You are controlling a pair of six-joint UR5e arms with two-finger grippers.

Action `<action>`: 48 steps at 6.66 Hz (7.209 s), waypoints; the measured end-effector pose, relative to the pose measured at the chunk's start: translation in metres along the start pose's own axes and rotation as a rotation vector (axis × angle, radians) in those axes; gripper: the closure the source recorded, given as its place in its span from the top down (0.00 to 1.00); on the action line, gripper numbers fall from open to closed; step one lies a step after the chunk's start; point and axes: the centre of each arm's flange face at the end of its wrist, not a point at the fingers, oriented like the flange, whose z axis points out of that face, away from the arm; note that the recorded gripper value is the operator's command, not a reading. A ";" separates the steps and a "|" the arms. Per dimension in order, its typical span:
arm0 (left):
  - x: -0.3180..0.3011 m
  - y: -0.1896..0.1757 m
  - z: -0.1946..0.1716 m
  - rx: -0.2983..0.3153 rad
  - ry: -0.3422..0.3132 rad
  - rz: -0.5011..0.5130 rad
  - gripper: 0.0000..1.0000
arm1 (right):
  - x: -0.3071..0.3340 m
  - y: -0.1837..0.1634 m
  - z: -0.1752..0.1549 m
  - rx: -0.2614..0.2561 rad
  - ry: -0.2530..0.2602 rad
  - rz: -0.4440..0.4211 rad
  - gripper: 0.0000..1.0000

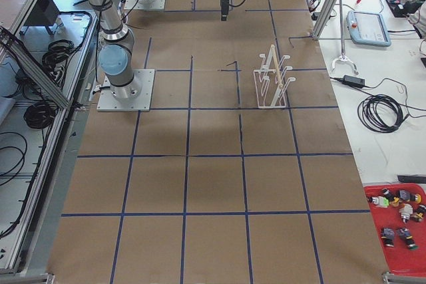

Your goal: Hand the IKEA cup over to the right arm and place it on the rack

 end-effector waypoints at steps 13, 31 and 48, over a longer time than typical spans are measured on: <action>-0.223 -0.044 0.062 -0.016 0.034 0.070 0.99 | -0.009 -0.017 0.002 0.109 -0.066 -0.017 0.99; -0.225 -0.055 0.219 -0.044 -0.010 0.033 0.00 | -0.064 0.042 0.127 0.533 -1.087 0.694 0.99; 0.001 -0.038 0.034 0.684 0.806 0.443 0.03 | -0.063 0.048 0.150 0.544 -1.234 0.776 1.00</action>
